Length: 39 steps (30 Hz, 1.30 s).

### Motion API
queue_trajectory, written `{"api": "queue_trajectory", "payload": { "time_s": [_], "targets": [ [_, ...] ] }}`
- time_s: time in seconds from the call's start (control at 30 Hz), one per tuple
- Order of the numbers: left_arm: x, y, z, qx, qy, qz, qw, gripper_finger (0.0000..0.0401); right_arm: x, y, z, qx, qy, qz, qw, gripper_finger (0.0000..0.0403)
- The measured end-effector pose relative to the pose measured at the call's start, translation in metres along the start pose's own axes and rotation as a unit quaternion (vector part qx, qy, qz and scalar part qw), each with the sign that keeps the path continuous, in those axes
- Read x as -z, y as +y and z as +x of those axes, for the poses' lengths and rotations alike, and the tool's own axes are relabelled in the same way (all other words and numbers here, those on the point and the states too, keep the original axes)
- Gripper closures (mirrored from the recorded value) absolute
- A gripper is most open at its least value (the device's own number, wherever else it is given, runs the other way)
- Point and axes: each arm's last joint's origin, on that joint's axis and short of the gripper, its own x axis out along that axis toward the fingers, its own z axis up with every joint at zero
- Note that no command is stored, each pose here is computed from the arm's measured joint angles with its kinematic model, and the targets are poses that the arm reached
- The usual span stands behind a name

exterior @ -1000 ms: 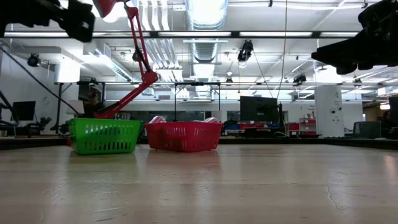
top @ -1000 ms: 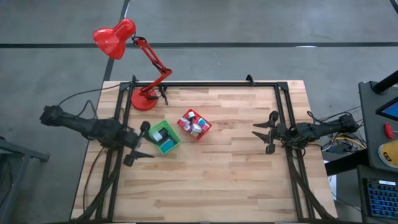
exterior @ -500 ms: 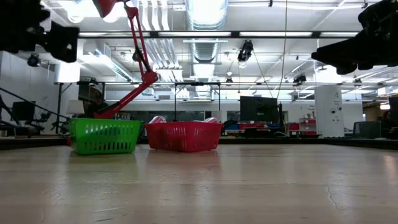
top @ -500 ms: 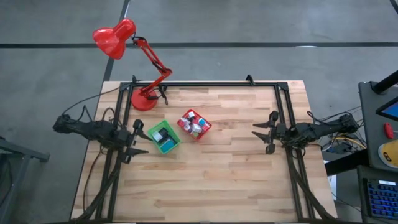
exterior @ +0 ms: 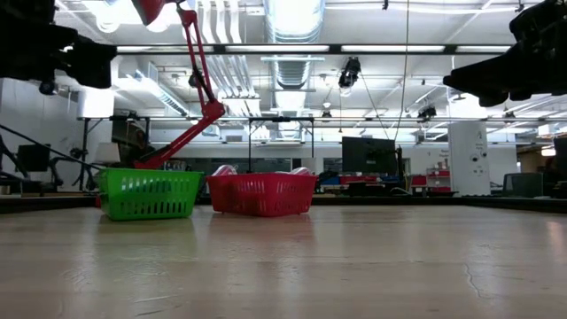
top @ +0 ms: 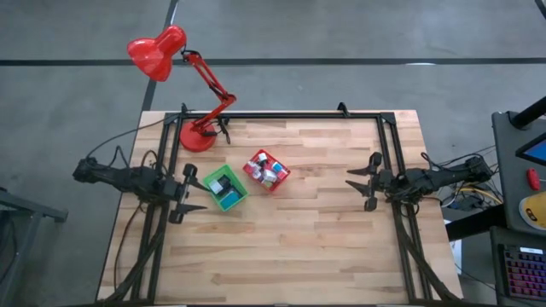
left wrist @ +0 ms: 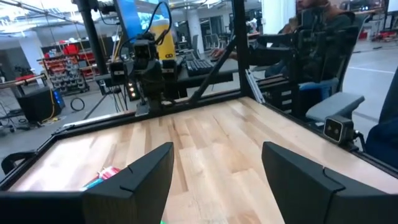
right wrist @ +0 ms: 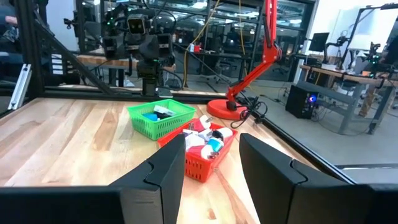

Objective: Pick & Place Office items
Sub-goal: Return to Home Position

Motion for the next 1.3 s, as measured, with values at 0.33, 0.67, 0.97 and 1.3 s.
{"api": "queue_trajectory", "payload": {
  "time_s": [0.33, 0.67, 0.97, 1.3],
  "targets": [
    [0.014, -0.003, 0.005, 0.001, 0.0, 0.008, 1.0, 0.0151, 0.0, 0.0, 0.0, 0.0, 0.001, -0.001, 1.0, 0.0252],
    [0.014, -0.003, 0.005, 0.001, 0.002, 0.008, 1.0, 0.0151, 0.0, 0.0, 0.0, 0.0, 0.001, -0.001, 1.0, 0.0252],
    [0.015, -0.003, 0.005, 0.001, 0.003, 0.008, 1.0, 0.0151, 0.0, 0.0, 0.0, 0.0, 0.002, -0.001, 1.0, 0.0252],
    [0.015, -0.003, 0.005, 0.001, 0.003, 0.008, 1.0, 0.0151, 0.0, 0.0, 0.0, 0.0, 0.001, -0.001, 1.0, 0.0252]
  ]
}}
